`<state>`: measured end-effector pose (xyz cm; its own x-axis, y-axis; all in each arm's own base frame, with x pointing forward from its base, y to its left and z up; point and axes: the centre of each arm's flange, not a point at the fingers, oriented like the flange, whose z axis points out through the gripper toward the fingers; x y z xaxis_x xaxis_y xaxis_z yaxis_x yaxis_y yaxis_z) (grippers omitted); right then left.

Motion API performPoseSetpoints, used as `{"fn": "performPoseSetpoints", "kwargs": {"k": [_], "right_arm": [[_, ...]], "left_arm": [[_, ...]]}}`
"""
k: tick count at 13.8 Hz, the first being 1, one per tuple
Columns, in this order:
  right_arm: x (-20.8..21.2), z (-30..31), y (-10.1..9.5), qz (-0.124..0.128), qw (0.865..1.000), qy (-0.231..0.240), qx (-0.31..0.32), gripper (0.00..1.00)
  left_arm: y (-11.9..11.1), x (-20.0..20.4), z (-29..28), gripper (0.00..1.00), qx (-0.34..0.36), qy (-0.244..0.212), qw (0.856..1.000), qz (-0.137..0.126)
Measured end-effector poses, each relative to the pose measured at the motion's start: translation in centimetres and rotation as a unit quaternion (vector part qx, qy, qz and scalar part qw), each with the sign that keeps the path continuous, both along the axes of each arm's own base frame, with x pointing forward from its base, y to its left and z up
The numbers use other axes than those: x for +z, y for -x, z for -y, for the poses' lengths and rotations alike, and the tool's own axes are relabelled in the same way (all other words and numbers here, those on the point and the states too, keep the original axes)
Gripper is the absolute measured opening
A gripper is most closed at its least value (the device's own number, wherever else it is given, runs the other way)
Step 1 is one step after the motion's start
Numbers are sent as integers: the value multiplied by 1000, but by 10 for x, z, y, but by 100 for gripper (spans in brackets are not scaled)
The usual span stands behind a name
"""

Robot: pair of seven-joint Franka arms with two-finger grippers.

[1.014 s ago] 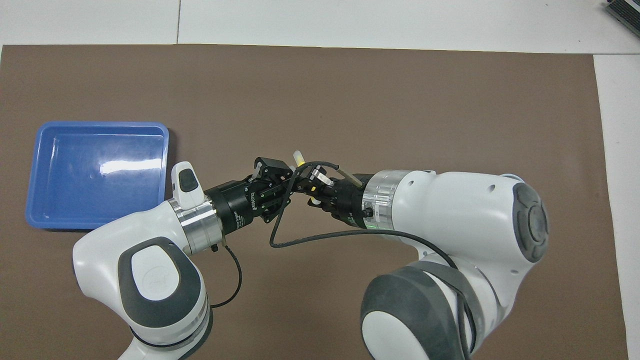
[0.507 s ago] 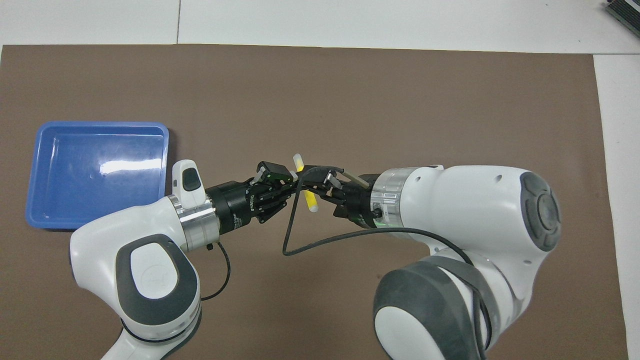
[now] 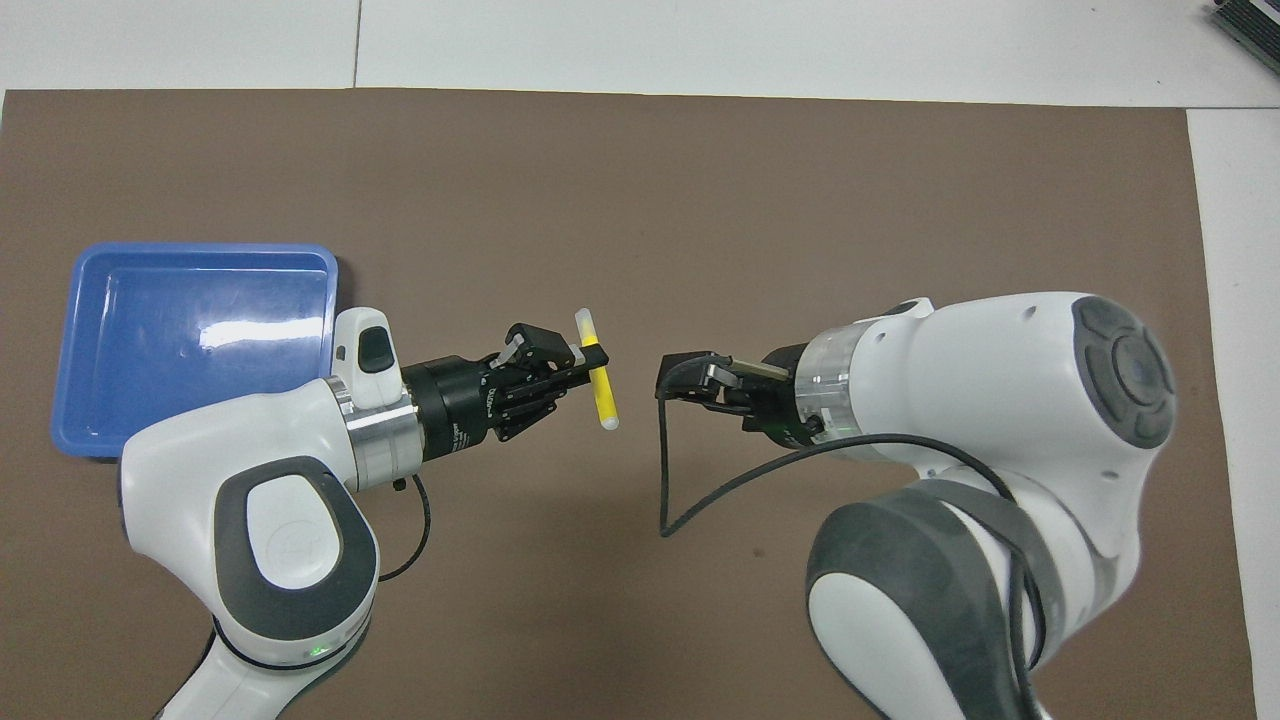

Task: Right arm passes pens to left for tray arrangement
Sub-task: 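Open the right gripper and withdraw it while the left gripper holds the pen, then lower the yellow pen into the blue tray and open the left gripper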

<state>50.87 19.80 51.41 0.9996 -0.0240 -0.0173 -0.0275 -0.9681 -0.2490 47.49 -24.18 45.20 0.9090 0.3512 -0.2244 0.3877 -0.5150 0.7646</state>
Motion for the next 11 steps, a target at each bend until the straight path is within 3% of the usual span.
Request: {"fn": "performPoseSetpoints", "kwargs": {"k": [3,6,10,11], "right_arm": [[-13,47,-6,4,993,78,85,100],[-32,102,-12,-2,980,126,154,100],[-71,139,-10,-17,966,160,201,100],[-80,138,-11,-17,966,160,203,93]], "left_arm": [[-10,-4,-34,19,-45,-54,998,-1],[-18,-4,-62,19,-76,-100,992,7],[-22,-2,-83,19,-125,-171,977,28],[-24,-2,-91,19,-138,-184,973,34]]}}
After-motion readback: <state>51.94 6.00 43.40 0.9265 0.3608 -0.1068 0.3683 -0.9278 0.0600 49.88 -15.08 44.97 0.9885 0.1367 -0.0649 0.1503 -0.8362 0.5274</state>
